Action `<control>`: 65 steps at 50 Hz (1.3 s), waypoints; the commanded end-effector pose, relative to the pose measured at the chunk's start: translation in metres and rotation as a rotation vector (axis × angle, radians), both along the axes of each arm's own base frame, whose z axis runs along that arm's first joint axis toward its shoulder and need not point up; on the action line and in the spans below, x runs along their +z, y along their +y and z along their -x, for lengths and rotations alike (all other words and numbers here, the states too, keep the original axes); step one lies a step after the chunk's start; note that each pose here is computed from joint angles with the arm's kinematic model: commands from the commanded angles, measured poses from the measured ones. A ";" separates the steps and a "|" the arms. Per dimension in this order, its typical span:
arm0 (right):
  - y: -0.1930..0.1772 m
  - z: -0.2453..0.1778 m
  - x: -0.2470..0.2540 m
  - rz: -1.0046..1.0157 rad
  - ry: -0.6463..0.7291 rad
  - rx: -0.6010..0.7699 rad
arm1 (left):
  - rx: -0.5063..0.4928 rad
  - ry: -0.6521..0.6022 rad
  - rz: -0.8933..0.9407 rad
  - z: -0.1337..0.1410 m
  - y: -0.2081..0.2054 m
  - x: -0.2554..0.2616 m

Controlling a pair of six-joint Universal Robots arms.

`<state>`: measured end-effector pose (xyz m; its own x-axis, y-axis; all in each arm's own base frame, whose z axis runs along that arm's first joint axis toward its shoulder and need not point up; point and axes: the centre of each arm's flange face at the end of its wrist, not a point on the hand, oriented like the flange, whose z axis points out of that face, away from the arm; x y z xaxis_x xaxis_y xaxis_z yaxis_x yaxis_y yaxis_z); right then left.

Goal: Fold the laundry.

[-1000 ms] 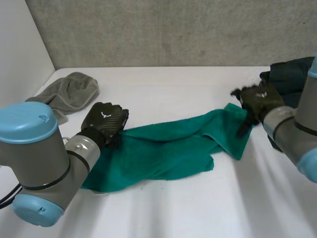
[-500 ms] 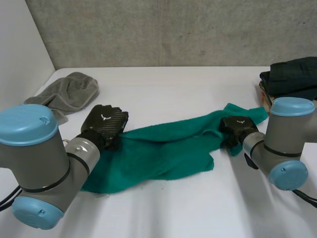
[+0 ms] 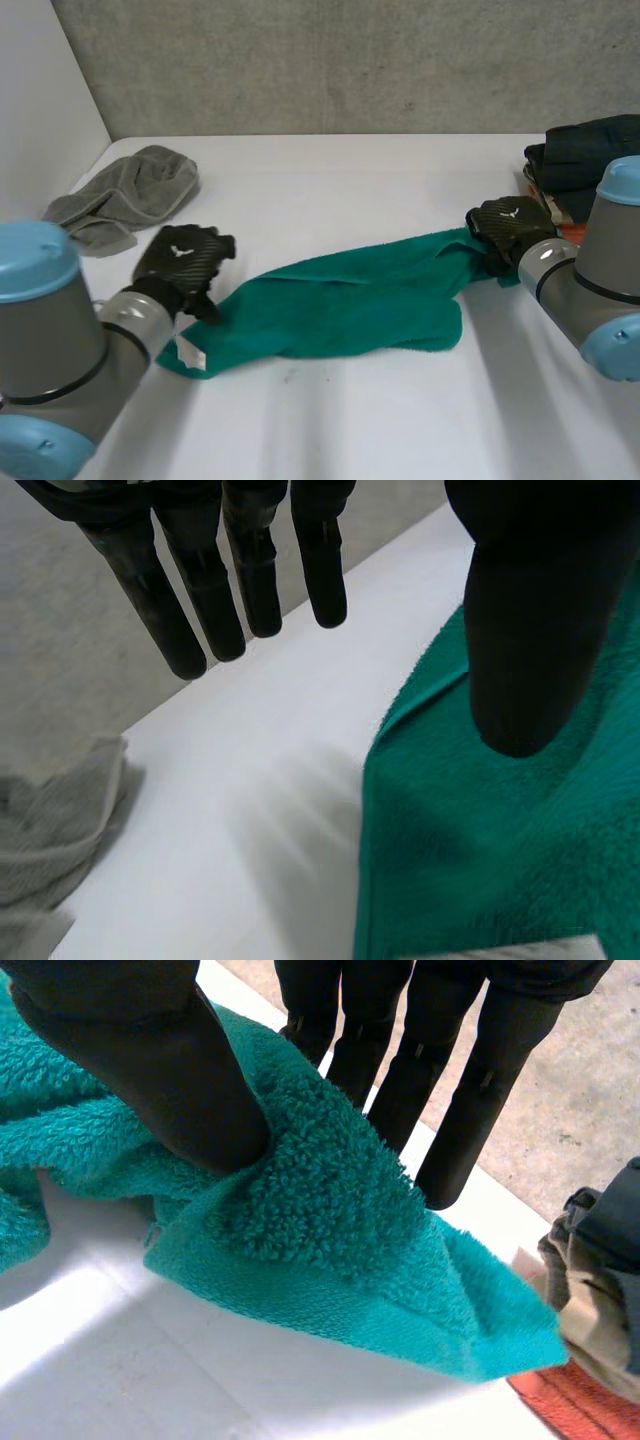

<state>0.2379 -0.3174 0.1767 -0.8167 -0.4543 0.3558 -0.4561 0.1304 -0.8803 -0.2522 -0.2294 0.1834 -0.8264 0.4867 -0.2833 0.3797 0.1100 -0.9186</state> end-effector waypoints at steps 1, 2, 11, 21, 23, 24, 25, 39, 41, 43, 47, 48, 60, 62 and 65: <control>0.007 0.003 0.010 0.020 0.014 0.020 | 0.141 0.120 -0.065 -0.032 -0.008 0.002; 0.008 0.003 0.009 0.017 0.014 0.027 | 0.157 0.129 -0.075 -0.035 -0.010 0.001; 0.023 -0.001 0.006 -0.013 -0.005 0.109 | 0.245 0.136 -0.288 -0.052 0.000 -0.024; 0.022 -0.001 0.006 -0.005 -0.006 0.111 | 0.168 0.113 -0.316 -0.039 0.027 -0.035; 0.023 -0.001 0.006 -0.006 -0.006 0.111 | 0.158 0.109 -0.306 -0.038 0.027 -0.036; 0.023 -0.001 0.005 -0.011 -0.005 0.111 | 0.152 0.109 -0.295 -0.036 0.026 -0.037; 0.024 -0.001 0.004 -0.013 -0.005 0.112 | 0.150 0.111 -0.290 -0.035 0.025 -0.038; 0.024 0.001 0.024 0.036 -0.014 0.103 | 0.133 0.023 -0.250 -0.028 -0.004 -0.065; 0.024 0.001 0.039 0.070 -0.023 0.103 | 0.130 0.000 -0.236 -0.028 -0.009 -0.065; 0.023 0.004 0.058 0.100 -0.030 0.095 | 0.123 -0.022 -0.214 -0.028 -0.012 -0.061; 0.021 0.015 0.094 0.101 -0.024 0.068 | 0.148 -0.031 -0.109 -0.030 -0.016 -0.034; 0.020 0.017 0.103 0.105 -0.019 0.064 | 0.156 -0.023 -0.068 -0.031 -0.017 -0.022; 0.013 0.062 0.199 0.262 0.154 -0.032 | 0.233 -0.023 0.341 -0.061 -0.023 0.098; 0.015 0.067 0.193 0.226 0.187 -0.030 | 0.215 -0.058 0.337 -0.061 -0.023 0.094; 0.022 0.068 0.177 0.137 0.263 0.007 | 0.189 -0.108 0.337 -0.060 -0.024 0.088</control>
